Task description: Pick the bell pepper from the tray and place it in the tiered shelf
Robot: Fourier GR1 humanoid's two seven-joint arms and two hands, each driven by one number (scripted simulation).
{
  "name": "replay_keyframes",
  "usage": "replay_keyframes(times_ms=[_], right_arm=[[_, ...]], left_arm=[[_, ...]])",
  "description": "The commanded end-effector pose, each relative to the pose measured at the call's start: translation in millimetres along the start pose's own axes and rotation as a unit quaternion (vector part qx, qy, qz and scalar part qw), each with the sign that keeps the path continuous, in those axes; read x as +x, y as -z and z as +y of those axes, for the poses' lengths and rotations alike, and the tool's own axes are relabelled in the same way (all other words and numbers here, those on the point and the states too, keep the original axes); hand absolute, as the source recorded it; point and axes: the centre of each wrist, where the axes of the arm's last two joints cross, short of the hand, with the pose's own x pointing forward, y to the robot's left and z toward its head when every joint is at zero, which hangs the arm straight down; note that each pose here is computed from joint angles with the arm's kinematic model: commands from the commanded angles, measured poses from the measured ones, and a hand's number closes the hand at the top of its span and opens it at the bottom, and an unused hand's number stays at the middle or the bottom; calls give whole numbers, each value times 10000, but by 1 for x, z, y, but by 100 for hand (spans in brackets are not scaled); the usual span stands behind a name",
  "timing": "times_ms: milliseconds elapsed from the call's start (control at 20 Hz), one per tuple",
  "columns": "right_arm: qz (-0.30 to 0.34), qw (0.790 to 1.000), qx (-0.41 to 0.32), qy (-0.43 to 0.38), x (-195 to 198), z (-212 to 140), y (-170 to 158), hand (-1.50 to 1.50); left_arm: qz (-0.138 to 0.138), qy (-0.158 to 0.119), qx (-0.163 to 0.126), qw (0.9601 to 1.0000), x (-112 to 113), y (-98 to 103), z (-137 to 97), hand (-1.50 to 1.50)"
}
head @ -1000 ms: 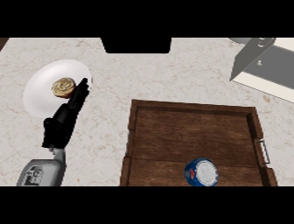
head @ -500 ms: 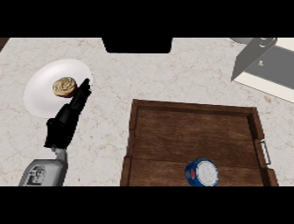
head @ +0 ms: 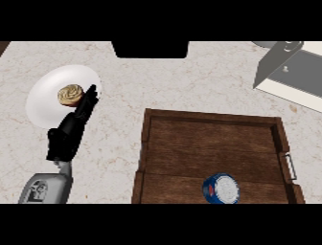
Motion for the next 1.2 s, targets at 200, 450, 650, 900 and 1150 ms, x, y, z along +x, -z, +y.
replay_keyframes(times_ms=[200,450,650,900,1150], right_arm=[[112,9997,-58,196,-25,10,32,150],[795,9883,-532,-1187,-58,10,23,-150],[915,9878,-472,-1170,-77,-5,22,-150],[1006,9931,-497,-342,-54,-23,36,-150],[1128,9928,-370,164,-49,-17,34,-150]], left_arm=[[49,-53,-126,9999,1,6,-3,0],[33,-22,67,10000,-8,0,1,0],[-23,13,72,10000,2,-9,5,0],[51,-75,48,9999,-7,-2,1,0],[56,-41,0,10000,-1,-10,4,0]])
